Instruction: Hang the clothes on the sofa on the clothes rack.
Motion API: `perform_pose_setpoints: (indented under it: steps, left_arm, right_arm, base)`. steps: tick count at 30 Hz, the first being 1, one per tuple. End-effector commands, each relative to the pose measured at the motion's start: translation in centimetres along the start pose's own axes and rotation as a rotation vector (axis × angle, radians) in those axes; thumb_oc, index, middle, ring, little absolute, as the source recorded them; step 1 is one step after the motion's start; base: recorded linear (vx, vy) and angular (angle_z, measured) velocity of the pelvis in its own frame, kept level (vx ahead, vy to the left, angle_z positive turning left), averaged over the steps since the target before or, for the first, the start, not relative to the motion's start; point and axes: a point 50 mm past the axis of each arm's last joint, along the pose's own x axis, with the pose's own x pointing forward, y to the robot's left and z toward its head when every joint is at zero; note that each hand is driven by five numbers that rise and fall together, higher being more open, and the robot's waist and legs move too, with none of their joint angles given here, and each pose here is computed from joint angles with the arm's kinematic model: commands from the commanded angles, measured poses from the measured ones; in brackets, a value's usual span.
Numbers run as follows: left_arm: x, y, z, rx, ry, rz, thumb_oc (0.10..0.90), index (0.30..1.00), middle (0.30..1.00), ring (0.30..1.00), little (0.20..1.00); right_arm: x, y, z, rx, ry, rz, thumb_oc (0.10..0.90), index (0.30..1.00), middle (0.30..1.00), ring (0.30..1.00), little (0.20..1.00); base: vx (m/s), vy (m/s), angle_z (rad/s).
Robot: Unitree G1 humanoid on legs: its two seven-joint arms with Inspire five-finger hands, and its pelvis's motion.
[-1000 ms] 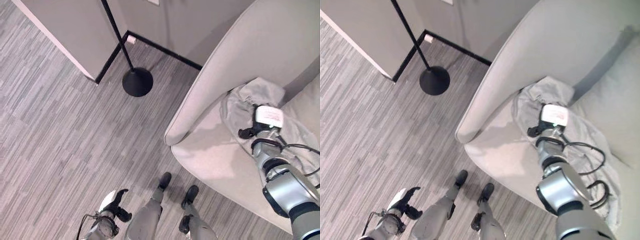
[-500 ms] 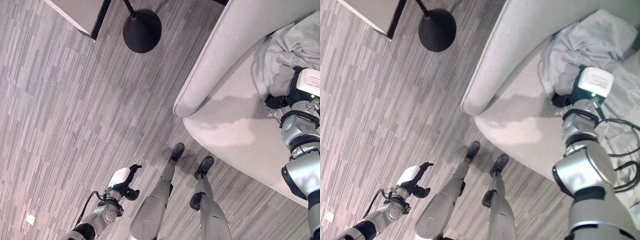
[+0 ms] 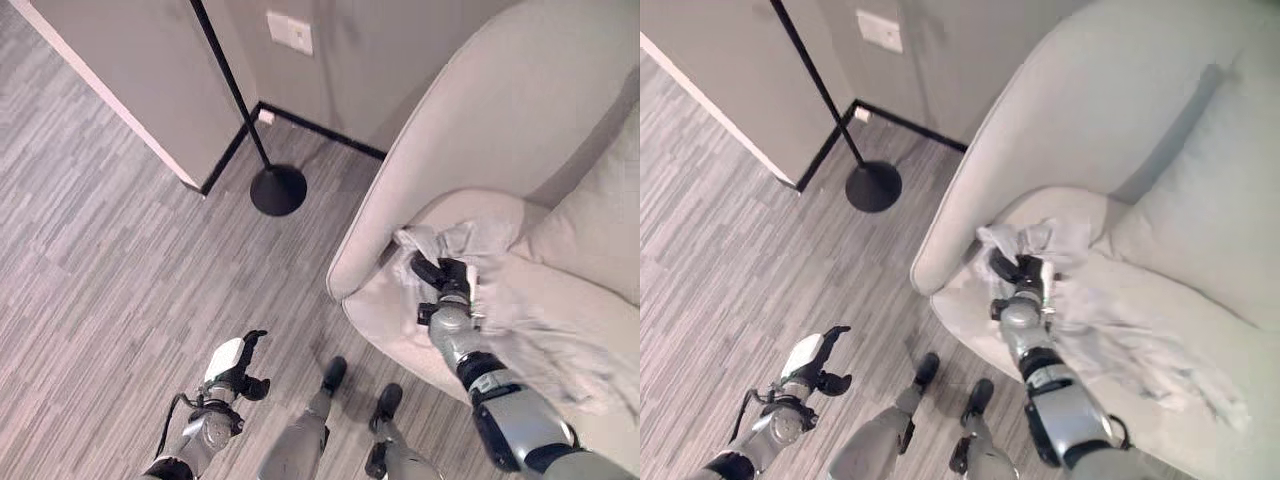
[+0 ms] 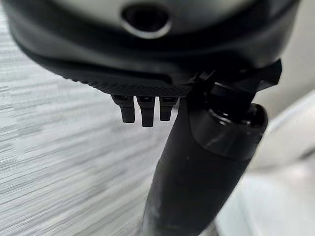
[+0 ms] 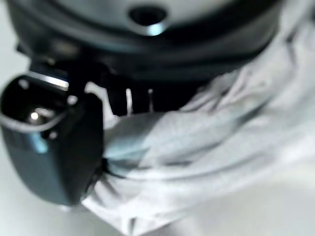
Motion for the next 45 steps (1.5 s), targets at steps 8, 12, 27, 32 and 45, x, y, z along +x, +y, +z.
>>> perform_pose_setpoints:
  steps: [8, 12, 27, 32, 45]
  left_arm:
    - [-1.7, 1.5, -0.4, -0.178, 0.010, 0.085, 0.800, 0.900, 0.900, 0.900, 0.900]
    - [-0.8, 4.7, 2.5, -0.243, -0.116, 0.257, 0.800, 0.900, 0.900, 0.900, 0.900]
    - [-0.5, 7.9, 18.0, -0.872, -0.692, 0.220, 0.800, 0.900, 0.900, 0.900, 0.900]
    - [-0.7, 5.3, 17.4, -0.888, -0.633, 0.060, 0.800, 0.900, 0.900, 0.900, 0.900]
    - [0.5, 1.6, 17.6, -0.884, -0.518, -0.127, 0.800, 0.900, 0.900, 0.900, 0.900]
  right_arm:
    - [-4.4, -0.9, 19.3, 0.248, -0.834, 0.203, 0.400, 0.300, 0.300, 0.300, 0.300]
    - [-7.8, -0.7, 22.8, 0.281, -1.034, 0.286, 0.400, 0.300, 0.300, 0.300, 0.300]
    - [-16.5, 4.0, 27.4, 0.506, -1.283, 0.635, 0.400, 0.300, 0.300, 0.300, 0.300]
    - [-16.3, 4.2, 29.0, 0.536, -1.288, 0.567, 0.400, 0.300, 0.300, 0.300, 0.300]
    - [-18.5, 4.7, 30.2, 0.662, -1.306, 0.688, 0.400, 0.300, 0.300, 0.300, 0.300]
  base:
    - [0.04, 0.051, -0.19]
    - [0.02, 0.017, -0.21]
    - [-0.01, -0.008, -0.14]
    - [0.00, 0.000, 0.00]
    - [0.00, 0.000, 0.00]
